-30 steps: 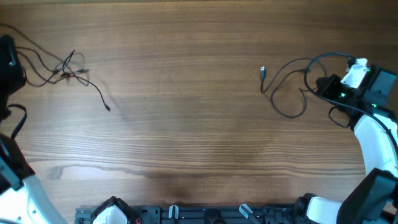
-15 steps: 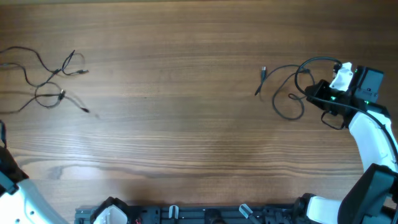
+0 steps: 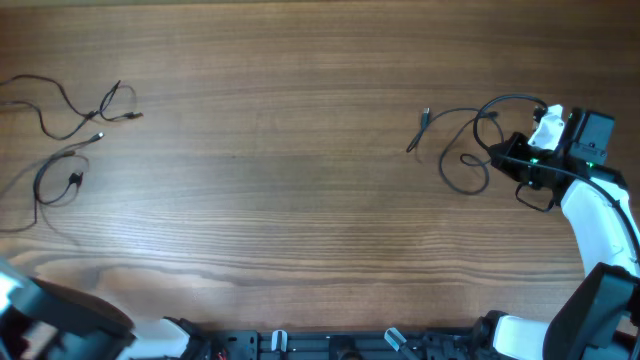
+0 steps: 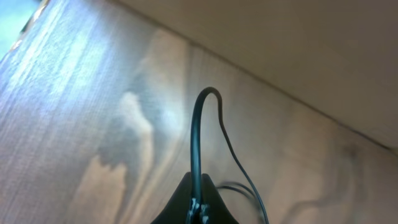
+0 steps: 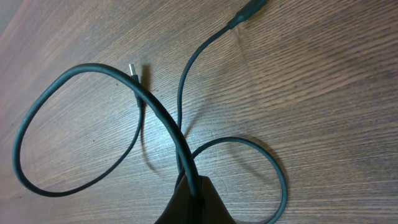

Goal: Untangle cables
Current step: 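Release the cable at far left and withdraw the left gripper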

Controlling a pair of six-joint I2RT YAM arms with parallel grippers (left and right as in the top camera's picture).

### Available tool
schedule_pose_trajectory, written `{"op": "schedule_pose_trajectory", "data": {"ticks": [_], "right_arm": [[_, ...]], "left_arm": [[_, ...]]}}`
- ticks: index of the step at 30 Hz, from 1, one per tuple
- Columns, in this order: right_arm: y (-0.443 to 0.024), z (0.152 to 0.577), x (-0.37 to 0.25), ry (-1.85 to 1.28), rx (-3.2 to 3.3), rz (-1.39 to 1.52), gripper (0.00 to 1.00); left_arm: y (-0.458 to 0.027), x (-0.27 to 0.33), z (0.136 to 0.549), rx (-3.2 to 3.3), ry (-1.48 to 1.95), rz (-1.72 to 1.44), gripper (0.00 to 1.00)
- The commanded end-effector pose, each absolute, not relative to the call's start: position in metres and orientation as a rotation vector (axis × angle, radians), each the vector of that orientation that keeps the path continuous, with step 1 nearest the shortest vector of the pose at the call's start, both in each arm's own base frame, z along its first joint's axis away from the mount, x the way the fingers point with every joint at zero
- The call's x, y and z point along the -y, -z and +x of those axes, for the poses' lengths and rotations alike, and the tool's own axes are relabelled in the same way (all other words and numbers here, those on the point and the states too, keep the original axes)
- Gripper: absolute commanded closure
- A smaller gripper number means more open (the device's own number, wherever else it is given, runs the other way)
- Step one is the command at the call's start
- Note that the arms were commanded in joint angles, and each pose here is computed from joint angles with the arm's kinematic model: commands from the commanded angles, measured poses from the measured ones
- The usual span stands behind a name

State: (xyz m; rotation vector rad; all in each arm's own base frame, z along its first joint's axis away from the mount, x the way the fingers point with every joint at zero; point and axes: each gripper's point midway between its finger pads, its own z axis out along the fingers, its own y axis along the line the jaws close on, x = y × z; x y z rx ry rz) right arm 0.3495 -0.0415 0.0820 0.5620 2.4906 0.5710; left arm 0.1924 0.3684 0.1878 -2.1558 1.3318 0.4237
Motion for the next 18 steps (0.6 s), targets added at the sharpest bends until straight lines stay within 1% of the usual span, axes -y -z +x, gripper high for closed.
{"op": "schedule_pose_trajectory", "data": {"ticks": [1,4,5,7,8,9,14,17,18], "right_arm": [[-0.076,0.349,0.041,-0.562,-2.512,0.549,0.95],[-0.076,0.349,0.041,-0.568,-2.51,0.568,0.95],[-0.076,0.349,0.041,-0.573,-2.508,0.584,0.96],[-0.075,0.348,0.04,-0.575,-2.512,0.585,0.96],[-0.075,0.348,0.039,-0.575,-2.515,0.583,0.95],[-0.075,0.348,0.038,-0.577,-2.516,0.579,0.95],[-0.075,0.349,0.032,-0.583,-2.524,0.556,0.95],[-0.075,0.349,0.026,-0.585,-2.533,0.534,0.95],[-0.075,0.349,0.024,-0.588,-2.535,0.526,0.95]], "left_arm": [[-0.14,-0.39,0.185,-1.364,-0.39,-2.251,0.96],[-0.108,-0.407,0.209,-1.524,-0.317,-2.148,0.96],[-0.099,-0.411,0.219,-1.571,-0.279,-2.105,0.94],[-0.087,-0.414,0.239,-1.633,-0.184,-2.035,0.76],[-0.083,-0.414,0.249,-1.654,-0.124,-2.0,0.46],[-0.083,-0.412,0.257,-1.662,-0.067,-1.971,0.0],[-0.101,-0.4,0.296,-1.689,0.152,-1.812,0.0],[-0.122,-0.369,0.349,-1.881,0.314,-1.394,0.0],[-0.122,-0.364,0.354,-1.908,0.291,-1.366,0.0]]}}
